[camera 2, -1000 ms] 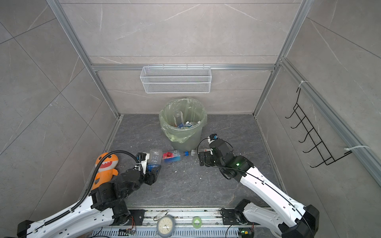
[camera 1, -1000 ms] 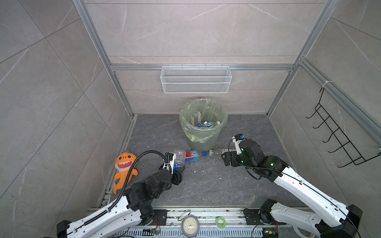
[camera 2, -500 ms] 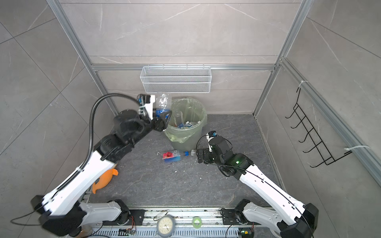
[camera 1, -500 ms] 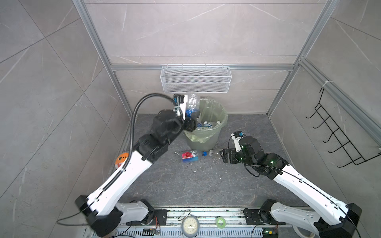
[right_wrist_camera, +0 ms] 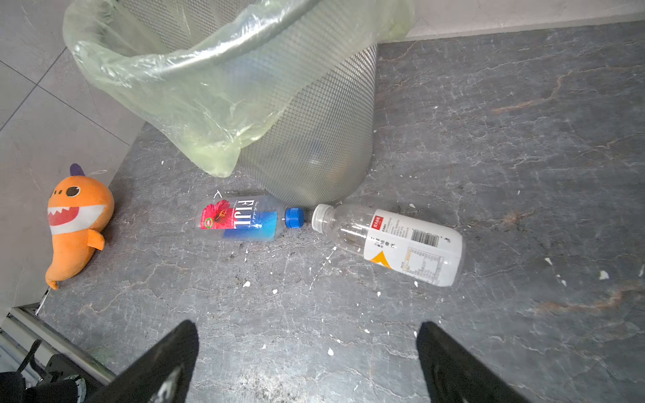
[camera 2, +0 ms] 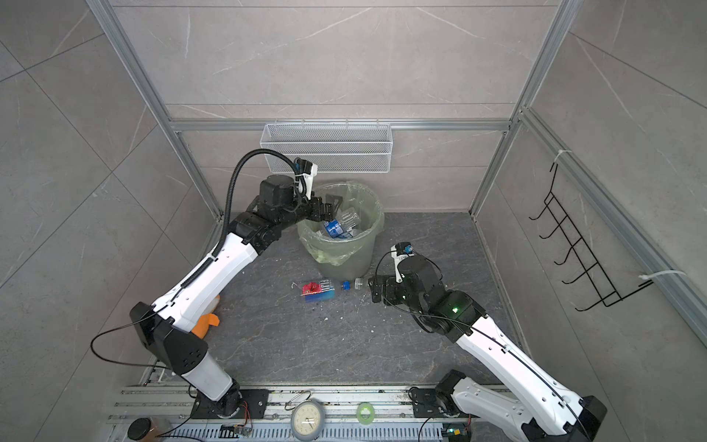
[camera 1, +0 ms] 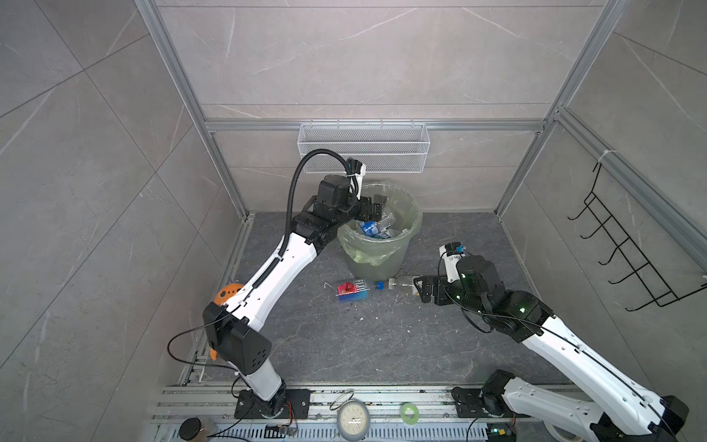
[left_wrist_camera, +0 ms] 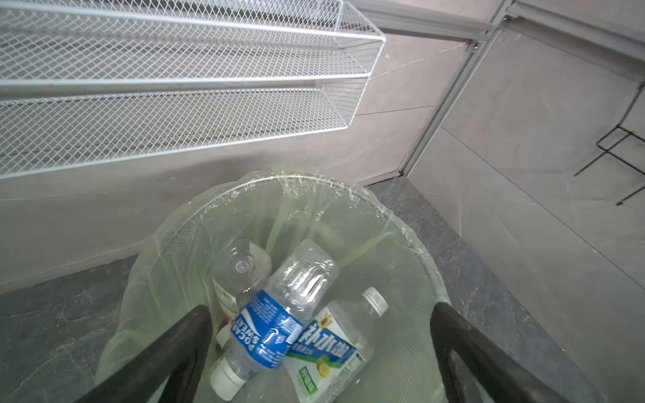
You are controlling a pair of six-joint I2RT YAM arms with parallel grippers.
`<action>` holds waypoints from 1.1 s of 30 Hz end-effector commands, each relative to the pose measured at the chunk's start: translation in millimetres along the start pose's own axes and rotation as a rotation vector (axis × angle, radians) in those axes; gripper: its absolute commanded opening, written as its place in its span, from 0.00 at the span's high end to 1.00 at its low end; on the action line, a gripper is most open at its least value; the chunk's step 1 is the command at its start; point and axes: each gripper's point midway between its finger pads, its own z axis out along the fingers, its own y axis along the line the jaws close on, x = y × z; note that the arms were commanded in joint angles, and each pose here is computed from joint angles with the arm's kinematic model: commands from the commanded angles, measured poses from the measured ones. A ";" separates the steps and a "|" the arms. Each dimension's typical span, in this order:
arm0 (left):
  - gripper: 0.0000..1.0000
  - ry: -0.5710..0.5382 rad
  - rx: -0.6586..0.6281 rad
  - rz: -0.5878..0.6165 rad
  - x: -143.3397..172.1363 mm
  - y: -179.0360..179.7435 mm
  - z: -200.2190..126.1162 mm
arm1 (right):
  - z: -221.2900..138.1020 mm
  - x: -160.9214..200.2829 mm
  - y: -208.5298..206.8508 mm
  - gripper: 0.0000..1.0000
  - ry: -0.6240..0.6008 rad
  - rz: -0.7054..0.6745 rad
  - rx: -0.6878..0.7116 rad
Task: Throw the plastic bottles in the bin
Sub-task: Throw the plastic bottle into the trash bin, then pick up the plastic bottle from the center of the table.
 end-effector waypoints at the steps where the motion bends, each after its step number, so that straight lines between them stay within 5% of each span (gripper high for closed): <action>1: 0.00 -0.179 0.063 0.011 -50.5 -18.9 -55.2 | 9.2 13.8 -8.6 0.00 0.047 -0.041 0.045; 11: 0.00 -0.120 -0.076 0.010 4.2 13.3 -95.9 | 63.0 28.4 -6.0 0.00 0.169 -0.169 0.040; 18: 0.00 -0.060 -0.150 -0.114 71.4 37.7 -116.1 | 95.5 34.3 -21.5 0.01 0.261 -0.148 0.075; 33: 0.00 0.164 -0.203 -0.222 208.3 63.6 -107.1 | 147.3 34.9 -55.1 0.01 0.303 -0.219 0.147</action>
